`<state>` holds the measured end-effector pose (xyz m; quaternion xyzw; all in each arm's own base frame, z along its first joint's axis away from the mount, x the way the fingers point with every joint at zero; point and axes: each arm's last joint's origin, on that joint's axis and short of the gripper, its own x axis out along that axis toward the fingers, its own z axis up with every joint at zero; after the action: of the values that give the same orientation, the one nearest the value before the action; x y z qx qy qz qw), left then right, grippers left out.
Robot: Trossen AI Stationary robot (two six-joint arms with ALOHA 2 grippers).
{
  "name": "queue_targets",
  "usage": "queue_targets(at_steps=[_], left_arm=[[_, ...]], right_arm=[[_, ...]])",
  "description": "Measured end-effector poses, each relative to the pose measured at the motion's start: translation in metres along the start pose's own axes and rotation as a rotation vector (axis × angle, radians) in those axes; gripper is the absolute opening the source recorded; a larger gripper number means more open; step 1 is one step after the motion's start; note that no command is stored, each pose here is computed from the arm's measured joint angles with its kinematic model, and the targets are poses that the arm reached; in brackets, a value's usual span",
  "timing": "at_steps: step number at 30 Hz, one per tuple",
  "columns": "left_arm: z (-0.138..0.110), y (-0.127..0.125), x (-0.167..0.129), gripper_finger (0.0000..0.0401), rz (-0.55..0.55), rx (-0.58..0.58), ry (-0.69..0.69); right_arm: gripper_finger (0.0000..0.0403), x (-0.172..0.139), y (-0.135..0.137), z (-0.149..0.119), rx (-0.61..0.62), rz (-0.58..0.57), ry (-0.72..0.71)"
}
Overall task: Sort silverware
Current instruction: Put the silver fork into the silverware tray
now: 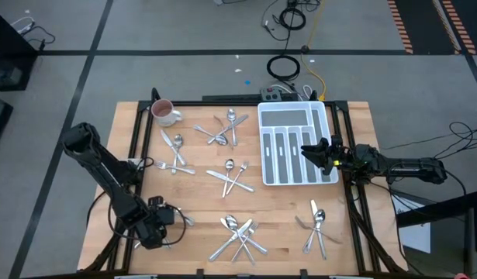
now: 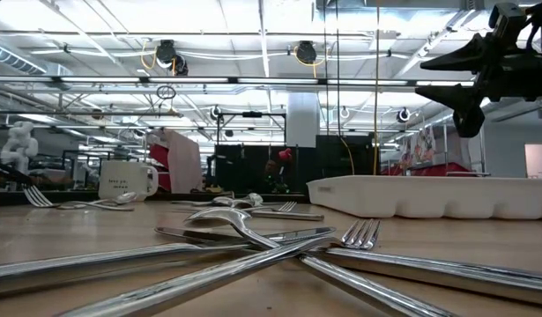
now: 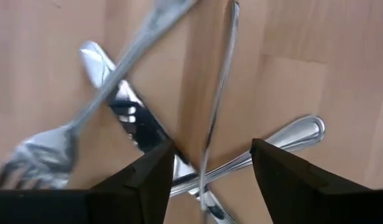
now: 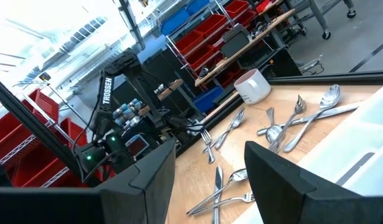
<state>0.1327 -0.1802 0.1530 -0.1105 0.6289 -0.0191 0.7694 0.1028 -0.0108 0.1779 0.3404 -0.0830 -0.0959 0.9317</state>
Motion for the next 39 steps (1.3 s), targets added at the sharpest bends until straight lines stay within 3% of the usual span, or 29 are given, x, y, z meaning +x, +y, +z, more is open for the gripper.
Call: queue_targets(at_steps=[2,7,15,24,29,32,34,37,39], left_arm=[[-0.001,0.0,0.006,0.02,-0.032,-0.002,0.002],[-0.004,0.007,0.016,0.0156,0.023,-0.006,0.042],[0.0,0.008,0.015,0.0015,0.047,-0.024,0.053],[0.023,-0.011,-0.008,0.0005,0.018,-0.058,0.009],[0.042,-0.027,-0.04,0.0005,0.029,-0.064,-0.018],[0.061,-0.031,-0.072,0.0005,0.134,-0.013,-0.134],[0.074,-0.024,-0.091,0.0005,0.288,0.077,-0.234],[0.1,-0.006,-0.11,0.0004,0.554,0.285,-0.353],[0.121,0.009,-0.115,0.0004,0.714,0.463,-0.358]], right_arm=[[0.0185,0.0,0.0,0.0,-0.001,0.0,0.0],[0.0185,0.0,0.0,0.0,-0.002,-0.001,0.0],[0.0185,0.0,0.0,0.0,0.0,-0.002,0.0],[0.0185,0.0,-0.003,-0.003,-0.008,-0.029,0.032],[0.0185,0.0,-0.004,-0.005,-0.012,-0.043,0.049],[0.0185,0.0,-0.004,-0.005,-0.006,-0.043,0.048],[0.0185,0.0,-0.004,-0.005,0.005,-0.044,0.049],[0.0185,0.0,-0.004,-0.005,0.011,-0.046,0.05],[0.0185,0.0,-0.005,-0.005,0.009,-0.049,0.054]])
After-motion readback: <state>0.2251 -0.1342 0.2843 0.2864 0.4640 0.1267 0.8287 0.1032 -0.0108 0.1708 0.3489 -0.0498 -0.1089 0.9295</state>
